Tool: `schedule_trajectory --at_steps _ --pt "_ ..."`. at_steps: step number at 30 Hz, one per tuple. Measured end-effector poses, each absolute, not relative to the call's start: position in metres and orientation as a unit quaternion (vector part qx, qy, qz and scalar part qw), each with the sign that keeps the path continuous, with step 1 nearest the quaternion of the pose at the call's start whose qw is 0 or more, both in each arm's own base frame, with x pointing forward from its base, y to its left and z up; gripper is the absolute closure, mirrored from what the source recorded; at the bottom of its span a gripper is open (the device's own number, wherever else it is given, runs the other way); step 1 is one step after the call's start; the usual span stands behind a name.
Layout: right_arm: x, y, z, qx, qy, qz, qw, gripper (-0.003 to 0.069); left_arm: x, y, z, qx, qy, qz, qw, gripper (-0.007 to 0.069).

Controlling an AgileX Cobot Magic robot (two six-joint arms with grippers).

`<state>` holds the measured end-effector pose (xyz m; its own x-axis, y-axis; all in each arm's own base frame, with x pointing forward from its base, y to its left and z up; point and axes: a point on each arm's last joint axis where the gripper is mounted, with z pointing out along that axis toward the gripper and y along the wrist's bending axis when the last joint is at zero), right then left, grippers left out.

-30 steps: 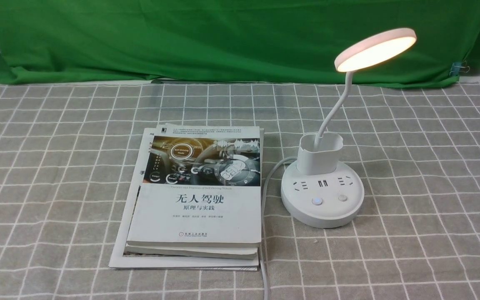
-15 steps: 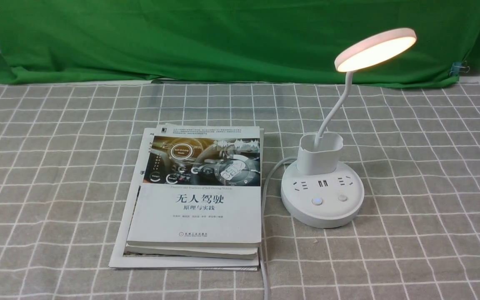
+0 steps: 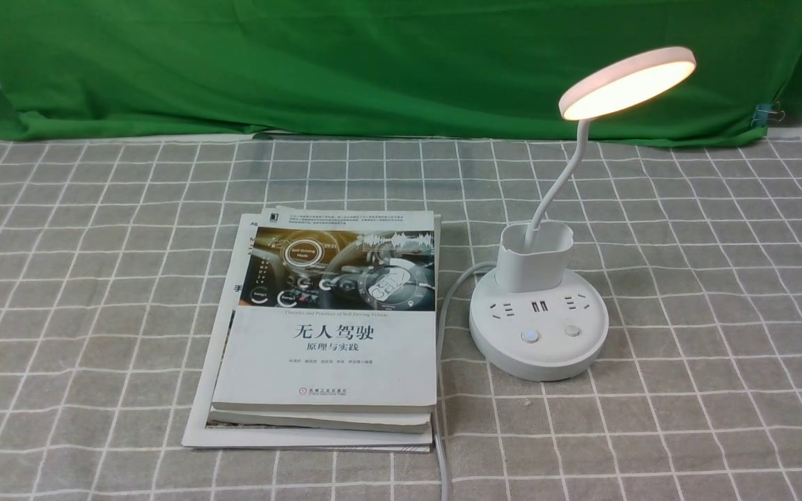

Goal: Turn on the desk lamp on the grey coffee tablecloth with your hand.

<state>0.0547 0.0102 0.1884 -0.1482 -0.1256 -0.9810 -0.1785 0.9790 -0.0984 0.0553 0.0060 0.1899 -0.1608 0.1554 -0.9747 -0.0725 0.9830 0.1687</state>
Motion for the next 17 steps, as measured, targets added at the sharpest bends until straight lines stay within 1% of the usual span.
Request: schedule_trajectory --at_steps 7,17 --pt "0.0547 0.0102 0.1884 -0.100 0.757 0.021 0.645 0.0461 0.0553 0.0060 0.1899 0.027 0.757 0.088 0.647 0.0606" --pt "0.0547 0.0102 0.1883 -0.100 0.758 0.021 0.644 0.0443 0.0553 0.0060 0.1899 0.027 0.757 0.088 0.647 0.0606"
